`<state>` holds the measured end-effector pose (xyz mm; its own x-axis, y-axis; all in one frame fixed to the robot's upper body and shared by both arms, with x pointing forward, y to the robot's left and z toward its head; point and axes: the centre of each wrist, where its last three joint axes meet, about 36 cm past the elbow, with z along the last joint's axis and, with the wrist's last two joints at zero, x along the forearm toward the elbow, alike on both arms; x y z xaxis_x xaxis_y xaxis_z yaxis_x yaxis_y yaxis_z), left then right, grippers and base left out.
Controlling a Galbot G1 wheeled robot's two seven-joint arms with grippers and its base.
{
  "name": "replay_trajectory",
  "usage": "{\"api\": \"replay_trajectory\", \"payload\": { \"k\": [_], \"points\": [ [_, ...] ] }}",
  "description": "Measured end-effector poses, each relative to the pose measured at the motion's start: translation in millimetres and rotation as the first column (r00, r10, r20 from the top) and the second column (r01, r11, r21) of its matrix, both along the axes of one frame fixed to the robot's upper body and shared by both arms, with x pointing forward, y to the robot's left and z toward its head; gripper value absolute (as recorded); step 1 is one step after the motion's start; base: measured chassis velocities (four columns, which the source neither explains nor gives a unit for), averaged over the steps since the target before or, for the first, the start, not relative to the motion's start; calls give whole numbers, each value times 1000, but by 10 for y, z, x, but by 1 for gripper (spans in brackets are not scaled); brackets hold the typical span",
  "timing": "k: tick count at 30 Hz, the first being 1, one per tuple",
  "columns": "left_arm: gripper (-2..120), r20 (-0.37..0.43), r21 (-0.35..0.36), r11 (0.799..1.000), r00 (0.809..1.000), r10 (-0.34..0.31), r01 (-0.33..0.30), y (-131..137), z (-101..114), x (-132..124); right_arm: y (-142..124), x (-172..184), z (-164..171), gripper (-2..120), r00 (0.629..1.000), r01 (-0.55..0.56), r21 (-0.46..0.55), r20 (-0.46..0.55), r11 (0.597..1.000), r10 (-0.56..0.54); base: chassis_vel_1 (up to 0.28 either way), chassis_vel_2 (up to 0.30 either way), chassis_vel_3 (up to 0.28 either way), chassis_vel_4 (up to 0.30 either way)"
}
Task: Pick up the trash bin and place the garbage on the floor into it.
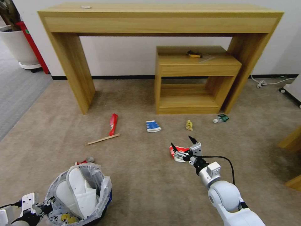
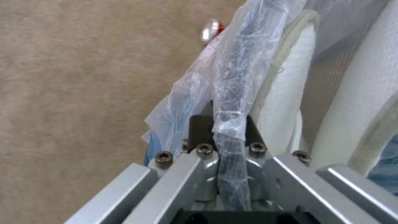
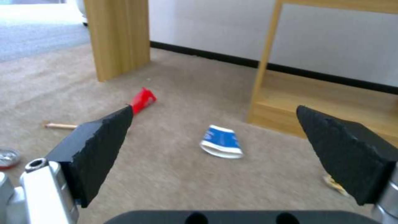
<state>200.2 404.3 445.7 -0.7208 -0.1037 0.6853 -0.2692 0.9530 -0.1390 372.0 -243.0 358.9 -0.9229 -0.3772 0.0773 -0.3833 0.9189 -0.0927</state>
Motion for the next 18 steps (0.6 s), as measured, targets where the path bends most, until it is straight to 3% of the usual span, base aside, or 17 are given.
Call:
{"api": "replay_trajectory", "payload": {
  "k": [18],
  "points": [
    [0, 0, -4, 1000, 1000, -4, 4, 7, -1, -10, 66, 32, -4, 100, 1000, 9, 13, 1, 1000, -9, 215, 223, -218, -213]
  ]
}}
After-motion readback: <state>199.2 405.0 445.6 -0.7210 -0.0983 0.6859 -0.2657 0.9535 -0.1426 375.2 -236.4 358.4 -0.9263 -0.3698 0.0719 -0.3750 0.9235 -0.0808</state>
